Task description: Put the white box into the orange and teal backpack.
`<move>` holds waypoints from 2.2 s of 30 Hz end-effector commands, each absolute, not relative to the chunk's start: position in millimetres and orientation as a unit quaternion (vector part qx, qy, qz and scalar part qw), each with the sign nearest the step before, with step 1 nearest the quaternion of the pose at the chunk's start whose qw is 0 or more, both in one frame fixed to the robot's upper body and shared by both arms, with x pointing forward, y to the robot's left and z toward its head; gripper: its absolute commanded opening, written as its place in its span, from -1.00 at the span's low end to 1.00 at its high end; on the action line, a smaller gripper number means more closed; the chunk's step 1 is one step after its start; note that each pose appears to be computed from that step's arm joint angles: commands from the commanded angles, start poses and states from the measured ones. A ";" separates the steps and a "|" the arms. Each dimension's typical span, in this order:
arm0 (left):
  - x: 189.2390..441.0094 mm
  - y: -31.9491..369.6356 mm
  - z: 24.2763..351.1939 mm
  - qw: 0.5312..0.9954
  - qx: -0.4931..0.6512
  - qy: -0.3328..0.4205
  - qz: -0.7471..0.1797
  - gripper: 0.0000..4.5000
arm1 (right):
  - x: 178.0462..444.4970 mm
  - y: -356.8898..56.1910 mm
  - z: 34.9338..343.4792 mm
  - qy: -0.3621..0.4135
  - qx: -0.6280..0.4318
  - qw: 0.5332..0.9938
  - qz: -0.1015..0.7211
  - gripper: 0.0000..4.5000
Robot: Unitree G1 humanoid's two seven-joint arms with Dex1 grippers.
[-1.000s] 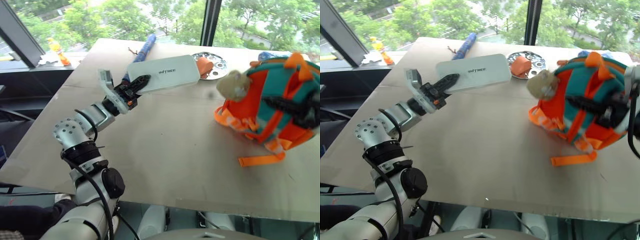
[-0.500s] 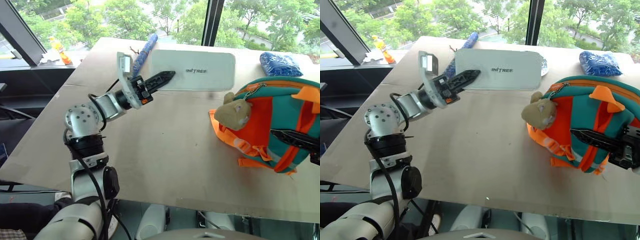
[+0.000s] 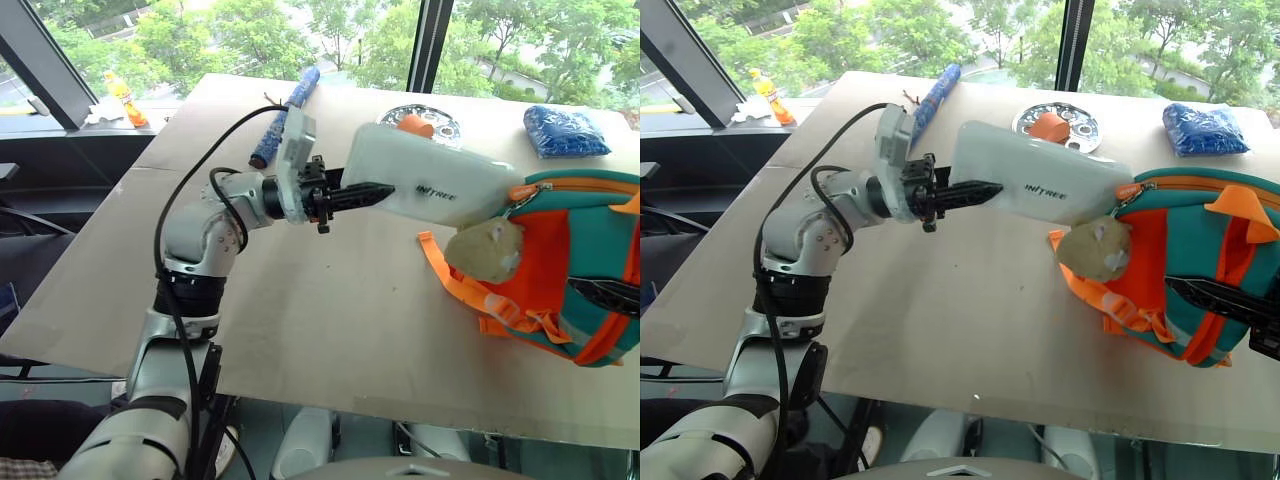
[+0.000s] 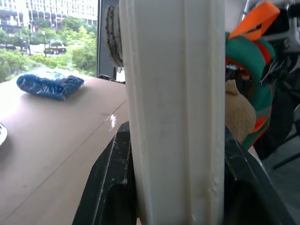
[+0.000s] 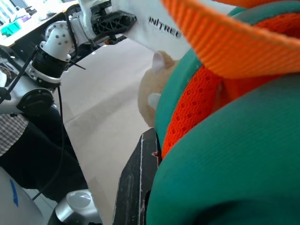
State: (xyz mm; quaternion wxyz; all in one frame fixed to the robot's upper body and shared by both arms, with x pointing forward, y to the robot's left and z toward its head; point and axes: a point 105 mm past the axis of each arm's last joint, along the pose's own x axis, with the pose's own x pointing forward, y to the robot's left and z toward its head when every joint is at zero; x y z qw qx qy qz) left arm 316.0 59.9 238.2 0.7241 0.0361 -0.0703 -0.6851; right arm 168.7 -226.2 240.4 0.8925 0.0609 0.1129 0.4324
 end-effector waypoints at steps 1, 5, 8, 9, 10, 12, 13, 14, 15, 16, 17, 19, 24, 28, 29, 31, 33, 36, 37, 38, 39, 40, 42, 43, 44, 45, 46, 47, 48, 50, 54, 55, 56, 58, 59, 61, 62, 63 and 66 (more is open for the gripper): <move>303.1 52.3 231.9 0.681 0.100 -0.090 -0.720 -0.46 | 167.6 -232.6 257.1 0.076 0.049 0.901 0.425 -0.99; 300.2 43.8 229.6 0.648 0.146 -0.120 -0.737 -0.46 | 165.7 -231.5 254.2 0.085 0.046 0.898 0.429 -0.99; 302.0 36.2 233.8 0.633 0.163 -0.140 -0.744 -0.46 | 164.3 -227.8 249.8 0.096 0.046 0.892 0.438 -0.99; 303.6 31.2 236.3 0.626 0.175 -0.151 -0.745 -0.46 | 163.6 -225.4 246.7 0.105 0.042 0.889 0.443 -0.99; 308.6 24.2 241.8 0.629 0.173 -0.161 -0.740 -0.46 | 162.9 -222.1 243.3 0.113 0.039 0.885 0.450 -0.99; 315.8 13.8 249.3 0.634 0.168 -0.175 -0.734 -0.46 | 161.4 -217.4 238.4 0.126 0.035 0.879 0.459 -0.99; 316.5 9.4 251.3 0.630 0.165 -0.178 -0.738 -0.46 | 160.9 -215.4 236.5 0.129 0.032 0.876 0.463 -0.99; 316.0 6.1 252.0 0.624 0.165 -0.180 -0.742 -0.46 | 160.7 -214.1 235.5 0.131 0.031 0.875 0.465 -0.99; 316.5 2.1 252.9 0.623 0.158 -0.176 -0.745 -0.46 | 160.6 -212.8 235.0 0.131 0.030 0.874 0.467 -0.99; 314.6 -5.9 253.5 0.617 0.155 -0.175 -0.752 -0.46 | 160.5 -211.0 235.2 0.131 0.027 0.872 0.471 -0.99; 313.0 -16.3 254.9 0.613 0.146 -0.169 -0.758 -0.46 | 160.5 -209.1 235.9 0.131 0.025 0.870 0.475 -0.99; 310.9 -35.3 252.2 0.604 0.149 -0.159 -0.767 -0.46 | 160.8 -206.4 237.6 0.128 0.022 0.866 0.482 -0.99; 303.4 -60.4 267.7 0.570 0.045 -0.142 -0.808 -0.46 | 166.2 -206.0 236.7 0.127 0.012 0.867 0.482 -0.99; 298.7 -41.5 270.9 0.505 -0.038 -0.052 -0.861 -0.46 | 170.0 -216.0 236.4 0.123 -0.013 0.884 0.451 -0.99; 299.7 -41.3 266.0 0.499 -0.043 -0.028 -0.865 -0.46 | 168.9 -217.2 239.1 0.116 -0.005 0.884 0.454 -0.99; 303.7 -45.8 252.7 0.501 -0.024 -0.014 -0.865 -0.46 | 168.3 -218.9 240.7 0.114 -0.006 0.886 0.450 -0.99; 303.5 -48.0 247.7 0.499 -0.007 -0.014 -0.866 -0.46 | 167.3 -217.7 244.8 0.108 -0.009 0.886 0.451 -0.99; 303.3 -44.8 256.1 0.497 -0.015 -0.025 -0.867 -0.46 | 168.6 -211.7 258.2 0.081 -0.012 0.879 0.470 -0.99; 303.7 -42.5 258.0 0.499 -0.016 -0.029 -0.866 -0.46 | 170.2 -208.4 264.2 0.070 -0.013 0.875 0.479 -0.99; 304.8 -39.0 259.0 0.503 -0.016 -0.033 -0.863 -0.46 | 172.6 -204.8 269.5 0.060 -0.015 0.871 0.488 -0.99; 305.5 -36.0 259.3 0.507 -0.014 -0.035 -0.861 -0.46 | 174.8 -202.0 273.6 0.052 -0.016 0.867 0.495 -0.99; 307.0 -31.9 259.5 0.514 -0.013 -0.036 -0.857 -0.46 | 177.7 -198.0 279.0 0.040 -0.016 0.863 0.504 -0.99; 310.2 -19.4 264.9 0.538 -0.015 -0.048 -0.841 -0.46 | 185.3 -186.6 290.5 0.015 -0.019 0.851 0.525 -0.99; 312.0 -13.3 270.3 0.554 -0.024 -0.052 -0.831 -0.46 | 188.7 -180.5 295.1 0.004 -0.023 0.844 0.536 -0.99; 313.2 -7.5 275.2 0.567 -0.028 -0.058 -0.821 -0.46 | 191.9 -175.2 299.1 -0.006 -0.024 0.839 0.544 -0.99; 313.2 -0.6 280.3 0.579 -0.030 -0.065 -0.812 -0.46 | 195.2 -169.7 303.0 -0.017 -0.025 0.833 0.553 -0.99; 313.2 5.7 285.1 0.590 -0.033 -0.070 -0.803 -0.46 | 198.1 -164.6 306.2 -0.026 -0.029 0.827 0.560 -0.99; 312.6 9.2 287.8 0.597 -0.034 -0.072 -0.798 -0.46 | 199.9 -161.5 308.0 -0.031 -0.031 0.824 0.565 -0.99; 312.2 16.0 291.4 0.610 -0.031 -0.075 -0.789 -0.46 | 202.7 -156.8 311.0 -0.041 -0.035 0.819 0.571 -0.99; 305.7 27.6 291.7 0.627 -0.009 -0.069 -0.776 -0.46 | 207.9 -150.0 306.7 -0.038 -0.051 0.815 0.575 -0.99; 296.9 19.5 252.9 0.648 0.068 -0.018 -0.759 -0.46 | 206.2 -145.9 278.2 0.003 -0.040 0.815 0.578 -0.99; 296.7 15.1 240.3 0.653 0.082 0.001 -0.753 -0.46 | 204.8 -144.6 268.0 0.017 -0.047 0.816 0.576 -0.99; 297.9 10.2 226.3 0.660 0.094 0.024 -0.745 -0.46 | 203.3 -143.0 259.4 0.027 -0.048 0.817 0.574 -0.99; 299.0 1.3 207.4 0.666 0.118 0.039 -0.736 -0.46 | 200.3 -140.7 248.3 0.038 -0.043 0.819 0.570 -0.99; 299.8 -4.9 198.5 0.667 0.128 0.048 -0.732 -0.46 | 198.8 -139.8 242.6 0.043 -0.043 0.821 0.568 -0.99; 300.9 -17.4 187.3 0.667 0.139 0.057 -0.729 -0.46 | 195.0 -137.2 236.8 0.045 -0.032 0.821 0.568 -0.99; 300.2 -24.0 182.7 0.663 0.148 0.056 -0.732 -0.46 | 193.1 -136.0 233.6 0.048 -0.032 0.821 0.567 -0.99; 300.4 -32.0 180.5 0.660 0.152 0.049 -0.734 -0.46 | 190.9 -134.7 231.0 0.049 -0.031 0.821 0.567 -0.99; 303.6 -53.0 188.8 0.661 0.126 0.027 -0.739 -0.46 | 188.1 -131.3 227.5 0.049 -0.028 0.823 0.565 -0.99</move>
